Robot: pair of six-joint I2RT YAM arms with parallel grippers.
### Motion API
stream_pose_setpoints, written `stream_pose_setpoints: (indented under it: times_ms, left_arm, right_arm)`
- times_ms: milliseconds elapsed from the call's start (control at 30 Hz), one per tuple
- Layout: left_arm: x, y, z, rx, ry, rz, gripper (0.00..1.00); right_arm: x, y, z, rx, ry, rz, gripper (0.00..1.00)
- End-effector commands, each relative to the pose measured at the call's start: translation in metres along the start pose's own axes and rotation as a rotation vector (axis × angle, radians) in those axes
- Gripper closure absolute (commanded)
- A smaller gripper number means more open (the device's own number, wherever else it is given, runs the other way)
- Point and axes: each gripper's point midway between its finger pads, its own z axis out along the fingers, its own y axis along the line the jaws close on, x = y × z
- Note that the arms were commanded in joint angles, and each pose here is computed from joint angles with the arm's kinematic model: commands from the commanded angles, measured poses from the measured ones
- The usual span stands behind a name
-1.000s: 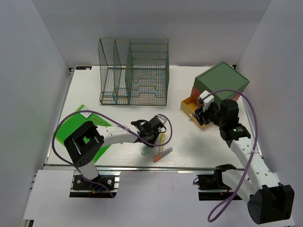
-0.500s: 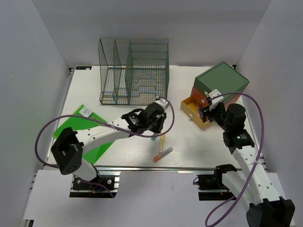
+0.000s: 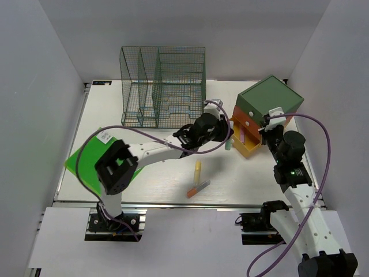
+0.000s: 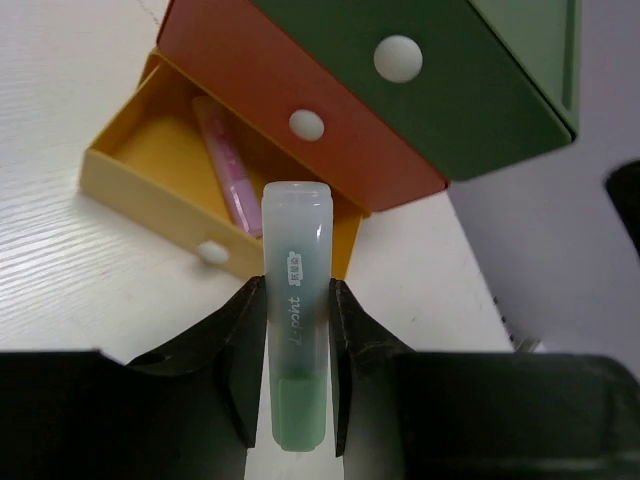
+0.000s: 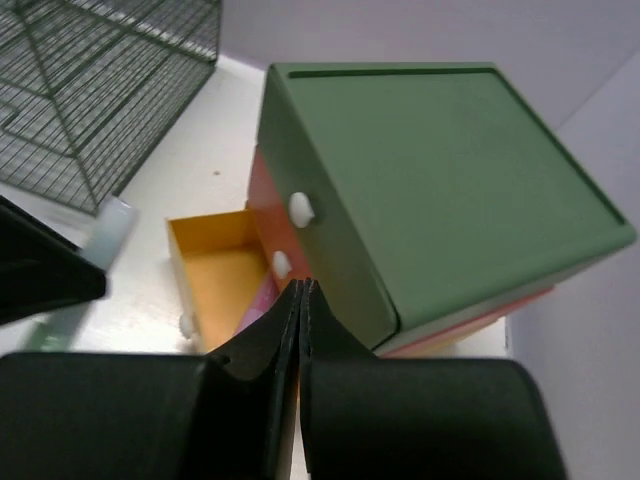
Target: Organize the desk
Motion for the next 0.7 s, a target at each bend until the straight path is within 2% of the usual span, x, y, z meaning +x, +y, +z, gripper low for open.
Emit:
stream_pose_setpoints:
  times_ms: [0, 233, 433, 533, 567, 667]
  left_arm:
    - [-0.045, -0.039, 0.02, 0.137, -0.151, -0.188, 1.0]
    - [-0.05, -0.01, 0.06, 0.174, -0.308, -0.565, 1.0]
    - [-0.043, -0.001, 0.094, 0.194, -0.352, -0.725, 1.0]
    - [-0.039, 0.004, 0.11, 0.167, -0.355, -0.749, 0.91]
    - [-0.039, 0.003, 0.112, 0.17, -0.351, -0.75, 0.78]
    - [-0.037, -0.001, 0.117, 0.177, -0.328, -0.747, 0.58]
  right_arm:
    - [-0.019, -0.024, -0.004, 0.132, -0.072, 0.019, 1.0]
    - [-0.023, -0.043, -0.01, 0.237, -0.085, 0.034, 1.0]
    - [-0.023, -0.042, -0.011, 0.232, -0.089, 0.029, 1.0]
    - [-0.024, -0.043, -0.012, 0.238, -0.093, 0.027, 1.0]
    - [-0.024, -0.042, -0.011, 0.232, -0.095, 0.026, 1.0]
    - [-0.024, -0.04, -0.011, 0.222, -0.097, 0.023, 1.0]
